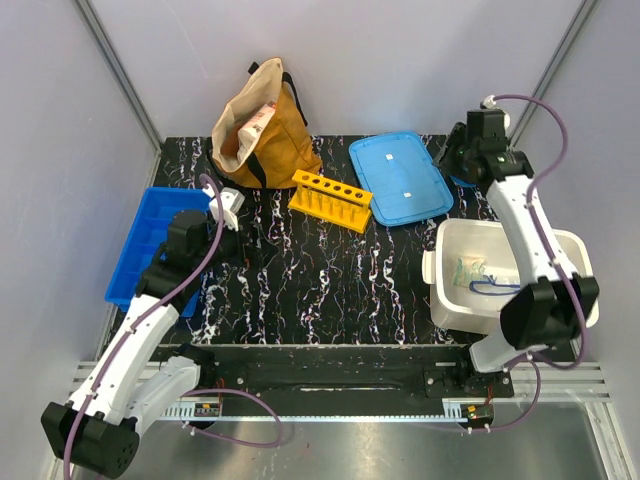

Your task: Organize the chemistry lab equipment

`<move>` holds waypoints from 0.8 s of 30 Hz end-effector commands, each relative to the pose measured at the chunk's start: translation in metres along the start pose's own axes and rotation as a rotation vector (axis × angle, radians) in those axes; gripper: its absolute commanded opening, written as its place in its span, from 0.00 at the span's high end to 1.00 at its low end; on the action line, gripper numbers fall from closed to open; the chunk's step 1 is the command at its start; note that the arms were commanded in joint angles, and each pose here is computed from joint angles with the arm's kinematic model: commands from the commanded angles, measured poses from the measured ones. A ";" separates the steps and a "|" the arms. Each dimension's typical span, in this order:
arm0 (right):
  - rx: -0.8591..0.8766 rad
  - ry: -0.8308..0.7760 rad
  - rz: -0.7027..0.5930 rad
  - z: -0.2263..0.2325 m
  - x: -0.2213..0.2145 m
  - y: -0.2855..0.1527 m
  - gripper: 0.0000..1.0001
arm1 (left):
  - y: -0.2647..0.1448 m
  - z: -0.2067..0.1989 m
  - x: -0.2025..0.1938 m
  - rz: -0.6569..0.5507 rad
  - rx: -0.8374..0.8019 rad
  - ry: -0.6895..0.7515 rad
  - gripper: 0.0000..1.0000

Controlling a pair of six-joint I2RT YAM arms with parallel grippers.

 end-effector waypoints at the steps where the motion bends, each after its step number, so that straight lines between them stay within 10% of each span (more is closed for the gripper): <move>1: -0.102 0.141 -0.046 0.005 0.013 0.038 0.46 | -0.004 0.001 0.014 -0.062 0.024 0.010 0.01; 11: -0.162 -0.118 0.157 0.019 -0.040 0.121 0.44 | -0.004 0.003 0.012 -0.062 0.042 0.009 0.01; 24: 0.200 -0.666 0.446 0.019 -0.123 0.128 0.48 | -0.005 0.000 0.015 -0.073 0.019 0.022 0.01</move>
Point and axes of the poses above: each gripper's point midway between its finger pads, its own y axis out along the fingers, its own z axis along the line the jaws close on, x = y × z, the point moved 4 cm from there along -y, back along the fingers, and after that the axes turned 8 degrees about y, right-handed, at the moved point
